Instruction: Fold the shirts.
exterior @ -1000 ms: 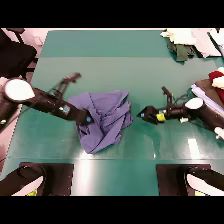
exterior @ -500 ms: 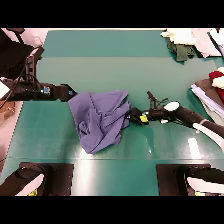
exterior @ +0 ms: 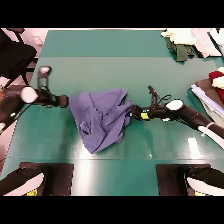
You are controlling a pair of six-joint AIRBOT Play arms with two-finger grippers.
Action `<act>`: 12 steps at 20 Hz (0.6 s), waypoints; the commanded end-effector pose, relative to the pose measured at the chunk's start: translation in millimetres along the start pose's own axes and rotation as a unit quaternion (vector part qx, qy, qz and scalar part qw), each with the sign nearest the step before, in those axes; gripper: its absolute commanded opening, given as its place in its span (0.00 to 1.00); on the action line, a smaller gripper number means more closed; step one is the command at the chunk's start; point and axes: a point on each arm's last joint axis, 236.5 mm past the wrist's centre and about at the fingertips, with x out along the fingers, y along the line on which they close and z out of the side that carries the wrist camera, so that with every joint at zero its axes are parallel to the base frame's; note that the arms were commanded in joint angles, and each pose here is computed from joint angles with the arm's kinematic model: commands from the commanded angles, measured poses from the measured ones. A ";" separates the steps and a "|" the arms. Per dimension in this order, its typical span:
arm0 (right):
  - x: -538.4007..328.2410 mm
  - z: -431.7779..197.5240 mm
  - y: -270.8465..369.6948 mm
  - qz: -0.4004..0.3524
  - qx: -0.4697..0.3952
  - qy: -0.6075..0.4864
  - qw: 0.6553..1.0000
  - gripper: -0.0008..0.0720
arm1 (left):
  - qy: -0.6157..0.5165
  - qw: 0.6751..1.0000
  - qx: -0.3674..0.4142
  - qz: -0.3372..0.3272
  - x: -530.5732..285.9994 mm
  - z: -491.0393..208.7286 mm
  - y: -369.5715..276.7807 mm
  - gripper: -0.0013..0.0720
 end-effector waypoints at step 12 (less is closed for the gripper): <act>-16.2 -20.3 9.0 0.014 -0.013 0.003 1.000 0.04 | -0.011 0.993 0.063 -0.095 42.9 106.7 -75.0 0.43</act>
